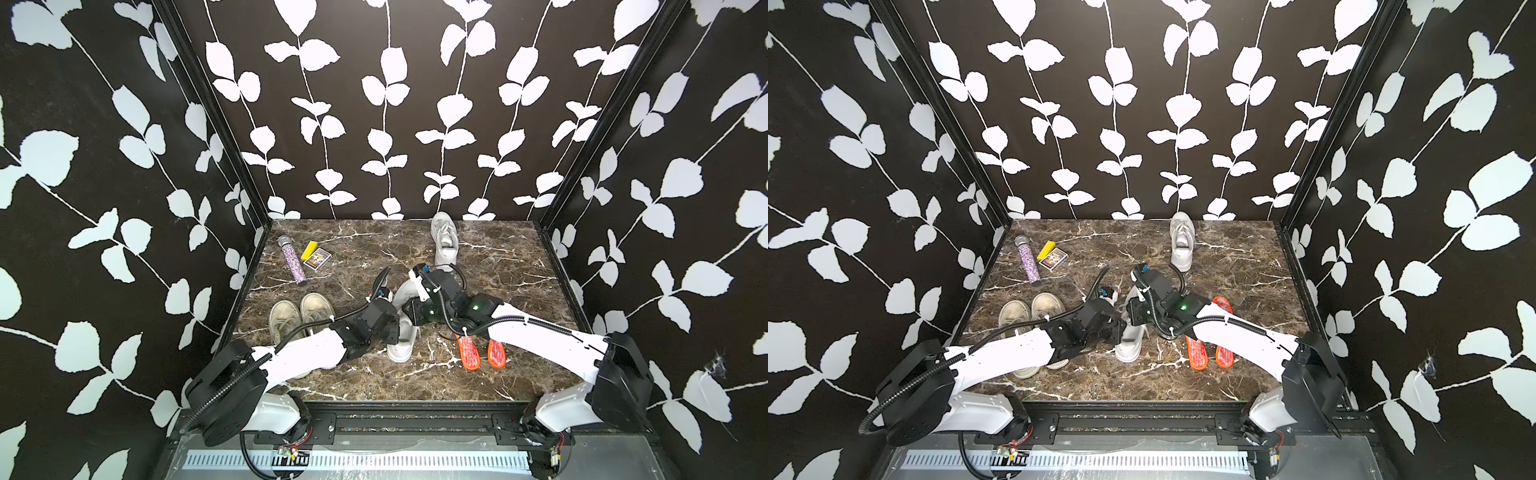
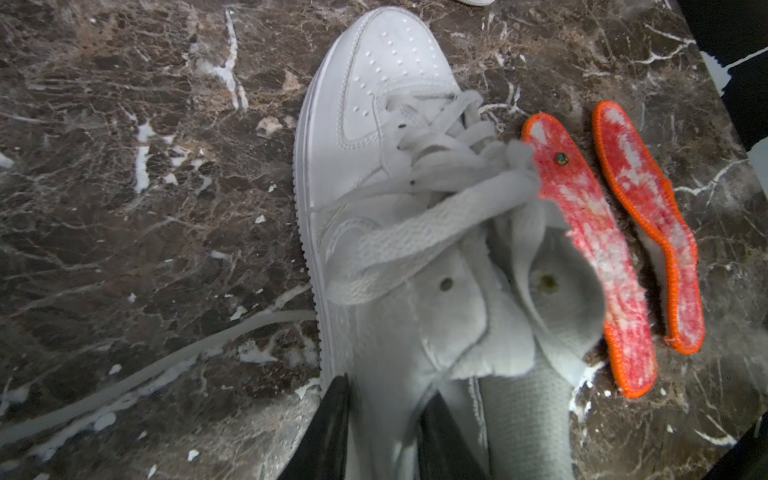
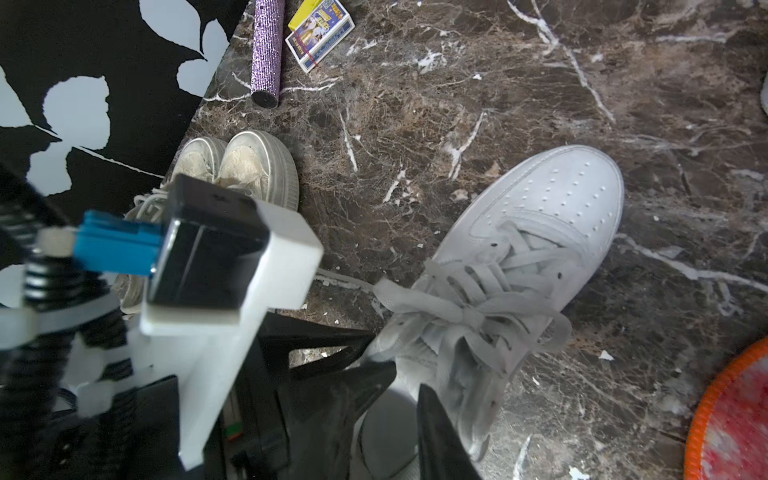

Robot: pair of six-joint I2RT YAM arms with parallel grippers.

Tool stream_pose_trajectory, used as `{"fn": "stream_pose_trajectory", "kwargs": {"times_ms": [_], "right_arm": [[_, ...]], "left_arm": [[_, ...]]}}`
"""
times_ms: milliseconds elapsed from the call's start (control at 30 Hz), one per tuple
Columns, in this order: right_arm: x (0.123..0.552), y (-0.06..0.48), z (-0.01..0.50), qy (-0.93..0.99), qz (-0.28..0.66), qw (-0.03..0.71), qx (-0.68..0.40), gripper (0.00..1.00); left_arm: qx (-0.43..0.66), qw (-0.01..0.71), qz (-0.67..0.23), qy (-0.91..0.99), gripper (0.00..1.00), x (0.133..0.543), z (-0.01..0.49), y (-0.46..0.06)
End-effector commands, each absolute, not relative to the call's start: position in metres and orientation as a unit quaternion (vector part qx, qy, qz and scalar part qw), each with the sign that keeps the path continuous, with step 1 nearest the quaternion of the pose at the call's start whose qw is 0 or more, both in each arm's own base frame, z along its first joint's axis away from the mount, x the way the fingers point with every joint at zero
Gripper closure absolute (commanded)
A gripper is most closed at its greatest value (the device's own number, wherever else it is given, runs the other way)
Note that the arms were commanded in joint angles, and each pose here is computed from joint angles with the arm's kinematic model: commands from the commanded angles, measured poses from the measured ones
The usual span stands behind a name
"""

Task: Remove the insole from the shoe
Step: Move the shoe to the center of the board, then untie the shoelace on the shoe.

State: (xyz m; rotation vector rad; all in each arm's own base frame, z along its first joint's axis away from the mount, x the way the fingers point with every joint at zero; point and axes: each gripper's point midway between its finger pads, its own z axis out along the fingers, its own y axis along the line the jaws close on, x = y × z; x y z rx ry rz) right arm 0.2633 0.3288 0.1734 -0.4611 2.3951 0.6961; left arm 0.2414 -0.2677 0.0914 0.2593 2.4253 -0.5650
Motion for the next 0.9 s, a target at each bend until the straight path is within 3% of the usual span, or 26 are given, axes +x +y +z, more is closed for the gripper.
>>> {"fn": "stream_pose_trajectory", "kwargs": {"times_ms": [0,333,500,867], "right_arm": [[0.265,0.328,0.163,0.911,0.234,0.291,-0.176,0.75],[0.267,0.321,0.140,0.929,0.180,0.275,-0.172,0.76],[0.271,0.318,0.138,0.932,0.158,0.279,-0.171,0.70],[0.277,0.317,0.120,0.941,0.126,0.268,-0.167,0.71]], "left_arm": [[0.093,0.319,-0.240,0.912,0.71,0.239,0.096,-0.273],[0.091,0.319,-0.239,0.913,0.71,0.238,0.094,-0.270],[0.089,0.322,-0.239,0.912,0.71,0.238,0.094,-0.269],[0.089,0.323,-0.242,0.911,0.71,0.237,0.095,-0.269]]}}
